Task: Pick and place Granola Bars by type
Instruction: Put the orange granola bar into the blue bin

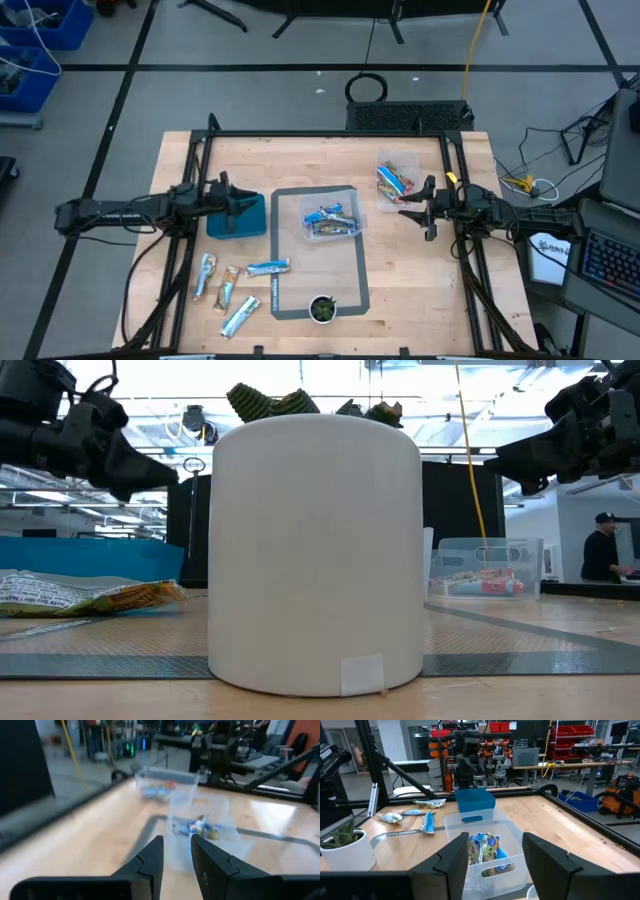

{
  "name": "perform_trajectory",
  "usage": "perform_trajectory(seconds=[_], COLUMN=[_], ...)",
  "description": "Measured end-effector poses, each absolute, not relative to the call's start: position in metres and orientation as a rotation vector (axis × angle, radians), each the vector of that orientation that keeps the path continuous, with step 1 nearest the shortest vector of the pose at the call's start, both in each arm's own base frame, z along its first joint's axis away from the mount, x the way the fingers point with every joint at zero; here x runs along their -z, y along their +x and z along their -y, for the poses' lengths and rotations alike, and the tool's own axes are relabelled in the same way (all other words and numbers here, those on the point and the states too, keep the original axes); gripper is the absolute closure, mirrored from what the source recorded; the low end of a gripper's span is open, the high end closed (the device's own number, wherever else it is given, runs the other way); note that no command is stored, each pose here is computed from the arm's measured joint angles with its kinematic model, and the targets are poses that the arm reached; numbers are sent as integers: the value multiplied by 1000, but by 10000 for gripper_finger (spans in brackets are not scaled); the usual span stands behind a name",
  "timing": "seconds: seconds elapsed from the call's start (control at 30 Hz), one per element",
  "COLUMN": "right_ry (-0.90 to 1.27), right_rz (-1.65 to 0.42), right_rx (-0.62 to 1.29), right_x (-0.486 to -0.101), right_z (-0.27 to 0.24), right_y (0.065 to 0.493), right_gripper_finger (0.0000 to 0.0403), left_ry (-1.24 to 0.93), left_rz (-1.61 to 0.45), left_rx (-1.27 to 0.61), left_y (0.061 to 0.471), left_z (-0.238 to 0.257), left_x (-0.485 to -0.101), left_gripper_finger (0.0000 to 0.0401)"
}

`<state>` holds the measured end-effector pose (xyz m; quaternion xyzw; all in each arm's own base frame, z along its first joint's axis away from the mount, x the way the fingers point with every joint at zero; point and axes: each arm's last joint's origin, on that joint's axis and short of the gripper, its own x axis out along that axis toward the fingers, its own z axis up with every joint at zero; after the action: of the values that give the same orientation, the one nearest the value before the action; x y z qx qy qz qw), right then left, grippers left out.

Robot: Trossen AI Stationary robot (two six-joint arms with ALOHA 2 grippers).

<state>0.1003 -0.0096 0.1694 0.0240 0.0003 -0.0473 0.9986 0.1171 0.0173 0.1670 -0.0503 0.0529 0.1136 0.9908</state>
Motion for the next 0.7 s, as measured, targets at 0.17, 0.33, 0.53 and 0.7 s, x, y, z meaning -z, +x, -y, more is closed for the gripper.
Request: perform_trajectory(seconds=[0.17, 0.33, 0.53, 0.7], right_ry=[48, 48, 48, 48], right_rz=[-1, -1, -1, -1], right_rx=[95, 95, 95, 95], right_x=[-169, -169, -169, -169], right_z=[10, 10, 10, 10], right_y=[100, 100, 100, 100], right_gripper_finger=[227, 227, 227, 227], left_ry=[-244, -318, -265, -220], left_rz=[-186, -434, -811, -894], left_rx=[42, 126, 120, 202], left_y=[124, 139, 161, 187], left_z=[-7, 14, 50, 84], left_x=[-170, -187, -205, -216], left_gripper_finger=[298, 317, 366, 396])
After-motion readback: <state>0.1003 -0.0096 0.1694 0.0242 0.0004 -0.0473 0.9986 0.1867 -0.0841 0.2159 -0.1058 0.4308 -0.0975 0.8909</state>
